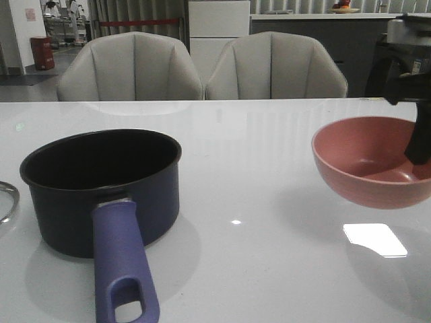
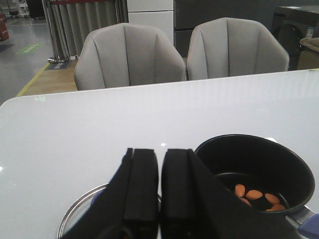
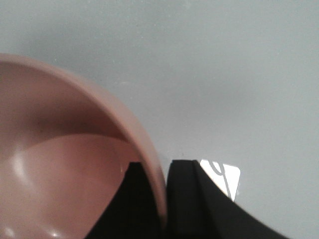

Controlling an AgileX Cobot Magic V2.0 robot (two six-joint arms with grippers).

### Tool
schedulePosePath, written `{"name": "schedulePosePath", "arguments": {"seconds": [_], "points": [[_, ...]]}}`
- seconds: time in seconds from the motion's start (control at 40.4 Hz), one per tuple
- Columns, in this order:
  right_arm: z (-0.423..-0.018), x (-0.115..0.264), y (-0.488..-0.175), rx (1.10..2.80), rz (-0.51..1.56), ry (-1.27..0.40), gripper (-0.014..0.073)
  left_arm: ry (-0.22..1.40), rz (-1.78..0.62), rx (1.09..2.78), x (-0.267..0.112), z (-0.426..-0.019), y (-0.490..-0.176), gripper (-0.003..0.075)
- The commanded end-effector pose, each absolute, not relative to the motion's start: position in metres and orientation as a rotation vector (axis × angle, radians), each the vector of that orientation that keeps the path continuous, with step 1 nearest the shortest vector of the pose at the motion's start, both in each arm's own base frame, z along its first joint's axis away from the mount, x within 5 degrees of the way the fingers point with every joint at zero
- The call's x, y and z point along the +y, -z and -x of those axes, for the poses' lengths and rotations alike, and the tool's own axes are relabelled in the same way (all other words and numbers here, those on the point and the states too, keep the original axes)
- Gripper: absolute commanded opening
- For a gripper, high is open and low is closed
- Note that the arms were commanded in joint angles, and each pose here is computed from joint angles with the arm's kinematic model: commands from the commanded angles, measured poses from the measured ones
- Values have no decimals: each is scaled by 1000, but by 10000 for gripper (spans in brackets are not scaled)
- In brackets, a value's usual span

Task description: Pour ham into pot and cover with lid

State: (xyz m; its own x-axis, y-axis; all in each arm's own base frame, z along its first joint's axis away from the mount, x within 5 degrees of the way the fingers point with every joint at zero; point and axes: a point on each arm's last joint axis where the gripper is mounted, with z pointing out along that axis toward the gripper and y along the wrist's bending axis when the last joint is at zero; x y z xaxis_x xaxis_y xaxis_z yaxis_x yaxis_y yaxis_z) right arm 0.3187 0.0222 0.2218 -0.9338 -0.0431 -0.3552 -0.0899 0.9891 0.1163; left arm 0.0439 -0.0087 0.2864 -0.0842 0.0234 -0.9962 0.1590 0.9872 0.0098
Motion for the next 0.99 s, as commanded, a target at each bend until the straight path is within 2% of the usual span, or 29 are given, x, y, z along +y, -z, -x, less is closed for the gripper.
{"name": "schedulePosePath", "arguments": {"seconds": [0.0,0.124,0.322,0.421,0.644,0.817,0.966], "points": [[-327,25,-231,2714,117,-179,192,130,-124,1554,-9,-43,-302,114],[-335,30,-223,2734,142,-185,231,133,-123,1554,-9,-43,-302,114],[-345,32,-222,2733,147,-190,393,133,-123,1555,-9,-43,-302,114],[-347,32,-228,2720,154,-187,414,133,-124,1557,-9,-43,-302,114],[-336,33,-265,2630,242,-172,414,133,-124,1557,-9,-43,-302,114],[-304,41,-317,2420,270,-188,414,133,-124,1557,-9,-43,-302,114],[-264,51,-345,2230,304,-190,414,133,-124,1560,-9,-43,-302,114]]}}
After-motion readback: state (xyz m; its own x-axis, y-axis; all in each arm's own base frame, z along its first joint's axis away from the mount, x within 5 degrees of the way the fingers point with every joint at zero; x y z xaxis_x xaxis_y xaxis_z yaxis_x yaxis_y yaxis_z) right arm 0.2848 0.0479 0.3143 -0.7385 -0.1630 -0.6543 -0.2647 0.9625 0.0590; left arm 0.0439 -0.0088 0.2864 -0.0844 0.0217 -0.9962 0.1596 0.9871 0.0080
